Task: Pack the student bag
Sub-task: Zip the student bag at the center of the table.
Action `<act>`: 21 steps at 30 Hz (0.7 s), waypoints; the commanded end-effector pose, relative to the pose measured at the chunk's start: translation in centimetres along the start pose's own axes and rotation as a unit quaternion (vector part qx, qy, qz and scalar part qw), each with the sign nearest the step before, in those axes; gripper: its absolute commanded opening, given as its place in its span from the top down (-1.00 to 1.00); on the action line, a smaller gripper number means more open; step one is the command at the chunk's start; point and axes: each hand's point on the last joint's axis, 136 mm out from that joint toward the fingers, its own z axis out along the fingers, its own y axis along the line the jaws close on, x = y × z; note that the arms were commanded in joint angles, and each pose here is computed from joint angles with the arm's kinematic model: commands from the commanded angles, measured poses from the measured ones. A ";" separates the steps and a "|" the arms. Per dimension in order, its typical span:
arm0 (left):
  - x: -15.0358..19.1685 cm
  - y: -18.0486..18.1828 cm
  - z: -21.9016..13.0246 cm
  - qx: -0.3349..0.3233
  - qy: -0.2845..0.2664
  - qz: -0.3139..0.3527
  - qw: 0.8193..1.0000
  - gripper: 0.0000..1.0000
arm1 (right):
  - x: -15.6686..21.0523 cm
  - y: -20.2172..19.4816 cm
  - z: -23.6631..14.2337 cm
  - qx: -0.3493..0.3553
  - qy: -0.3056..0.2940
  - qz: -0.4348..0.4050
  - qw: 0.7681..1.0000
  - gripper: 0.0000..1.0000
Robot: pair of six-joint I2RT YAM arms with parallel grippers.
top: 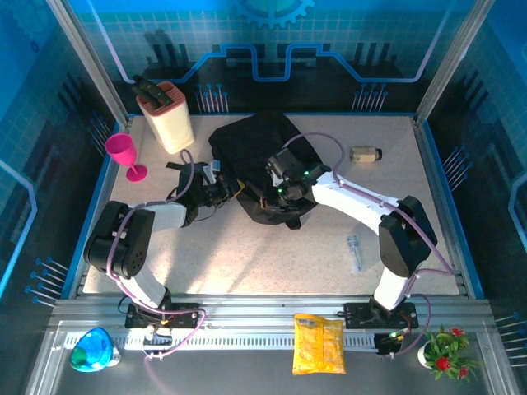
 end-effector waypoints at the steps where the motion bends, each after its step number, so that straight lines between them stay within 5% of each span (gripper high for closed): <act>1: -2.7 -1.0 -0.6 0.000 -0.031 0.044 0.999 1.00 | 0.8 -1.0 -1.3 0.015 0.002 0.002 1.000 1.00; 21: -5.6 0.7 -0.4 -0.061 -0.049 0.025 0.997 1.00 | 1.8 -10.2 -4.7 0.164 -0.089 0.039 0.982 1.00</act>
